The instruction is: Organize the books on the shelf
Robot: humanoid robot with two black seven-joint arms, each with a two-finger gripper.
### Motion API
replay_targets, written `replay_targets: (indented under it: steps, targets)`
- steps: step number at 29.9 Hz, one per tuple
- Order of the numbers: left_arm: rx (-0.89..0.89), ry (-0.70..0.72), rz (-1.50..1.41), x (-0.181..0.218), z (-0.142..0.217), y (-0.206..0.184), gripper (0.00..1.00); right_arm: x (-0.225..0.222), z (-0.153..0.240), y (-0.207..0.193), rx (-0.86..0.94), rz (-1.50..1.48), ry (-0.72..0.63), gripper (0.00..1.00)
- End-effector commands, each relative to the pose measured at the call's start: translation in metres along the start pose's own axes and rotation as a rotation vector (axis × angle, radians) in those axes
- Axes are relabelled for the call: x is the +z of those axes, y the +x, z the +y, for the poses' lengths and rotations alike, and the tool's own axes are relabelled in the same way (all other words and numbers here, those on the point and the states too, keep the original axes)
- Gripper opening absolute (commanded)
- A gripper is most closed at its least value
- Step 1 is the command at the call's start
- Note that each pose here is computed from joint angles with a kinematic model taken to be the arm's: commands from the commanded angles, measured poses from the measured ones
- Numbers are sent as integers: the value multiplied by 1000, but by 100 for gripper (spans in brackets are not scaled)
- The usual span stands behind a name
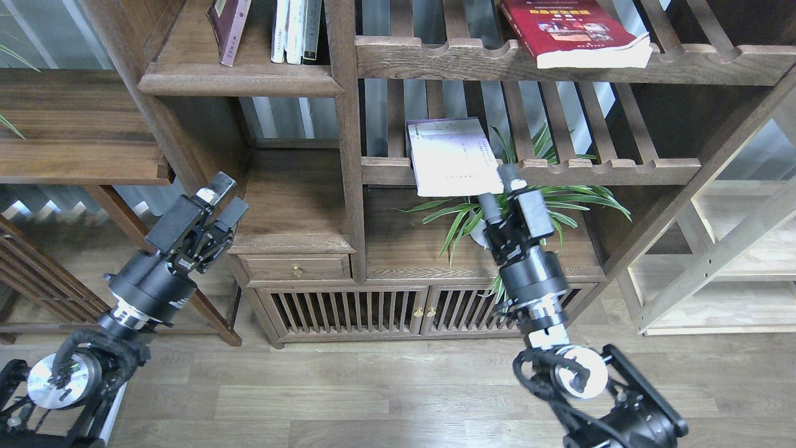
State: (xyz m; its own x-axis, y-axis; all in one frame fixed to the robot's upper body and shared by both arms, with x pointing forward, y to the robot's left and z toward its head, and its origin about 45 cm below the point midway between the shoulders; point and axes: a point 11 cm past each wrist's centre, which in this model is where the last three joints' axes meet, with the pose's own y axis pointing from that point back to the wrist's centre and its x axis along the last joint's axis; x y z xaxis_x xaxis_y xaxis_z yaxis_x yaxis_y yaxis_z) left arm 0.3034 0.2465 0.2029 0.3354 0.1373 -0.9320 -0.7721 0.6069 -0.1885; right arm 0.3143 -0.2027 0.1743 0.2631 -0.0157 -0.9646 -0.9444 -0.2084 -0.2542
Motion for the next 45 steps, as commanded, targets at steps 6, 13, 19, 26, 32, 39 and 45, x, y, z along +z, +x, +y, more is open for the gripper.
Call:
replay_targets:
  steps: [6,13,19,26,32,39,45]
  targets:
    - [10,-5,-17,13,-8,4,97,-45,-63,-38,-41,24,112,99]
    - [8,-12,-18,16,-9,4,98,-48,-73,-45,-41,29,118,99]
    - [6,-12,-18,17,-8,3,98,-58,-77,-52,-58,37,140,99]
    - [7,-11,-18,17,-8,3,98,-79,-75,-53,-56,68,174,99]
    - [8,-8,-18,16,-9,4,98,-88,-74,-52,-41,94,175,99]
    - [16,-6,-17,15,-8,6,98,-85,-80,-51,-8,101,166,99]
    - [25,7,-18,14,-7,8,98,-90,-87,-56,1,121,161,99]
